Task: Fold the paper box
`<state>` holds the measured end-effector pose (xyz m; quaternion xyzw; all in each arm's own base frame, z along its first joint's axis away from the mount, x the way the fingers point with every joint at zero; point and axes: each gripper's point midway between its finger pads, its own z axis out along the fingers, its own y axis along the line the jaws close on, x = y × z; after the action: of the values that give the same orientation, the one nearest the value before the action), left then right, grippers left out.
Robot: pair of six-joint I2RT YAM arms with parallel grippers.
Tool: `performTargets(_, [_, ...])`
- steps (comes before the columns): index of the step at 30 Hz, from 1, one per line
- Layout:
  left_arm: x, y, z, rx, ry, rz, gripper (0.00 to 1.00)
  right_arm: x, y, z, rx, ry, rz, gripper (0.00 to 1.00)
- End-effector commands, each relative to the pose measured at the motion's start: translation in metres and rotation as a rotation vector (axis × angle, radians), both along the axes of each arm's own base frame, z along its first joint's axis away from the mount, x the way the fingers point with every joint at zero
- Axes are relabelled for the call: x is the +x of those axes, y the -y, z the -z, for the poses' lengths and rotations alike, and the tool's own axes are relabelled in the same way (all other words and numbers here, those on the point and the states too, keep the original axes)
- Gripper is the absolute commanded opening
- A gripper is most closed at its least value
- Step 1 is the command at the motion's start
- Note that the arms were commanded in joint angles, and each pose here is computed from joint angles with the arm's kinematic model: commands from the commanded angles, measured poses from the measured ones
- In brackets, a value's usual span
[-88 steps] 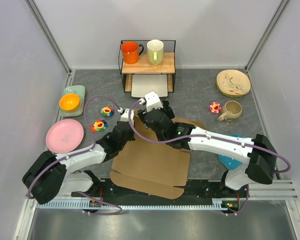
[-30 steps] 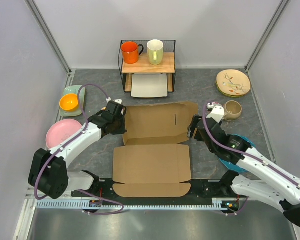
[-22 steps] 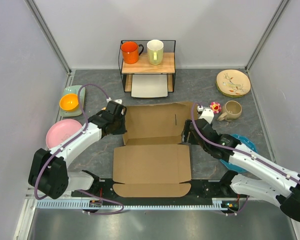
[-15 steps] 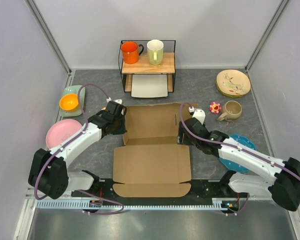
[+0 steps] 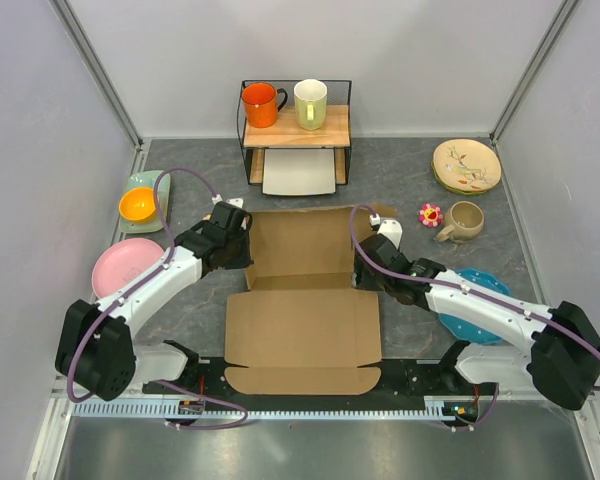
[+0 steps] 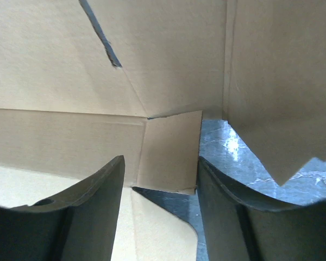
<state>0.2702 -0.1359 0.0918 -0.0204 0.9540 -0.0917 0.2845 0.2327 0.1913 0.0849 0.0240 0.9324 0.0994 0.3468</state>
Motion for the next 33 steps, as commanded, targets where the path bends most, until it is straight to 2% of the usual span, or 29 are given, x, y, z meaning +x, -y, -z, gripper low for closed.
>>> performTargets(1, [0.007,0.004,-0.016,-0.035,0.061,0.019,0.02,0.016,-0.027,-0.037,0.129,0.110,-0.041,0.58])
performTargets(7, [0.004,0.006,-0.014,-0.049,0.064,0.027,0.02,0.017,-0.048,-0.045,0.087,0.148,-0.124,0.42])
performTargets(11, [0.002,0.006,-0.012,-0.053,0.059,0.026,0.02,0.012,-0.065,-0.028,-0.015,0.130,-0.196,0.31])
performTargets(17, [-0.002,0.004,-0.010,-0.053,0.056,0.025,0.02,-0.005,-0.085,-0.006,-0.179,0.129,-0.303,0.28])
performTargets(19, [-0.003,0.003,-0.008,-0.049,0.053,0.023,0.02,-0.008,-0.088,-0.006,-0.226,0.137,-0.318,0.34])
performTargets(20, [-0.003,0.002,-0.008,-0.048,0.053,0.022,0.02,-0.008,-0.087,-0.007,-0.244,0.142,-0.311,0.49])
performTargets(22, [-0.003,0.002,-0.008,-0.044,0.053,0.023,0.02,-0.004,-0.083,-0.023,-0.263,0.180,-0.281,0.60])
performTargets(23, [-0.003,0.001,-0.008,-0.042,0.058,0.024,0.02,-0.001,-0.080,-0.039,-0.242,0.213,-0.264,0.67])
performTargets(26, [-0.002,0.001,-0.008,-0.034,0.059,0.028,0.02,0.007,-0.075,-0.090,-0.196,0.318,-0.225,0.78])
performTargets(29, [-0.003,-0.001,-0.006,-0.026,0.056,0.028,0.02,0.014,-0.063,-0.144,-0.174,0.423,-0.177,0.83])
performTargets(33, [-0.004,-0.001,-0.005,-0.029,0.056,0.032,0.02,0.028,-0.035,-0.198,-0.133,0.511,-0.079,0.84])
